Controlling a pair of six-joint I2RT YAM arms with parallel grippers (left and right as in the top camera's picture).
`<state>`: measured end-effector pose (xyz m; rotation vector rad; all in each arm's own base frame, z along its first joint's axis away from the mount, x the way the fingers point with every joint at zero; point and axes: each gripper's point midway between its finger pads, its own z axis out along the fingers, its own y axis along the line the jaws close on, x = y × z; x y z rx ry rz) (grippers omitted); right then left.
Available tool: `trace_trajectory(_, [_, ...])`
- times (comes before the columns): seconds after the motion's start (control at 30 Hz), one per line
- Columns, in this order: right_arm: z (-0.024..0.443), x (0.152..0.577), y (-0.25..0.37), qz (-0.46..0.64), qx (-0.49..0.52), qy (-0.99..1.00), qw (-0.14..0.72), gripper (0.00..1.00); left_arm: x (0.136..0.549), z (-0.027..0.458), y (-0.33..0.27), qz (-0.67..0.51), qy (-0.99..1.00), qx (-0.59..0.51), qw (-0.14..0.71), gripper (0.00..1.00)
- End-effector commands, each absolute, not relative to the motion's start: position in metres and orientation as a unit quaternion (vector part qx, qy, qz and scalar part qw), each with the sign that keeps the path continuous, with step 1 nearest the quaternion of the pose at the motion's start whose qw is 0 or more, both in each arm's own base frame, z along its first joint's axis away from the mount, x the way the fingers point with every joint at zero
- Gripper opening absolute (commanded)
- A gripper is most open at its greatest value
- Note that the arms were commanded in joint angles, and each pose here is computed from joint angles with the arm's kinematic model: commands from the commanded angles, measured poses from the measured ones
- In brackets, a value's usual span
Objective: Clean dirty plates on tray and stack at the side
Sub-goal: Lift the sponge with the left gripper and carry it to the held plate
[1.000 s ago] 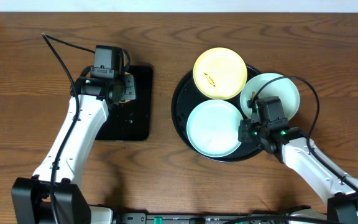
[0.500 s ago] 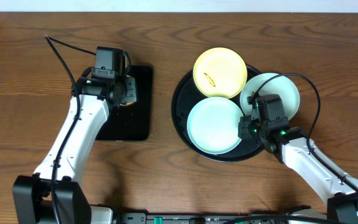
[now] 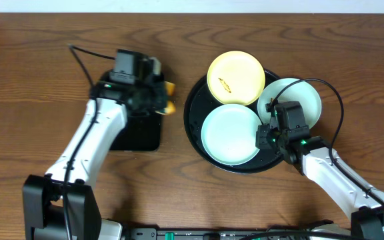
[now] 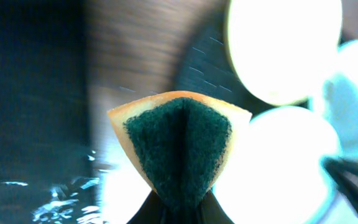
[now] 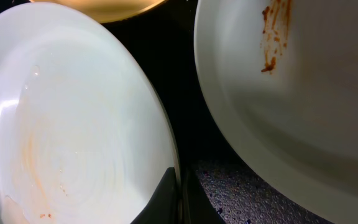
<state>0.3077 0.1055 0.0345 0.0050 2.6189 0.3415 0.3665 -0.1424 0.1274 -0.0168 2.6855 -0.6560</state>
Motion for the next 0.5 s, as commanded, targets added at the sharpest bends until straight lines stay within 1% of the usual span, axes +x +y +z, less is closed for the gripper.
trace_trajectory(0.0, [0.038,0.309,0.104,0.122,-0.002,0.959,0.254,0.01,0.336,0.132,-0.204,-0.297,0.944,0.034,0.143,0.07])
trace_trajectory(0.1, [0.038,0.309,0.104,0.123,-0.002,0.959,0.254,0.01,0.316,0.125,-0.244,-0.291,0.945,0.076,0.129,0.07])
trace_trajectory(0.17, [0.038,0.309,0.104,0.122,-0.002,0.959,0.254,0.01,0.3,0.109,-0.271,-0.266,0.951,0.101,0.123,0.07])
trace_trajectory(0.3, [0.038,0.309,0.104,0.123,-0.002,0.959,0.254,0.01,0.277,0.089,-0.313,-0.266,0.945,0.152,0.111,0.07])
trace_trajectory(0.47, [0.038,0.309,0.104,0.123,-0.002,0.959,0.254,0.01,0.264,0.064,-0.334,-0.242,0.95,0.164,0.106,0.08])
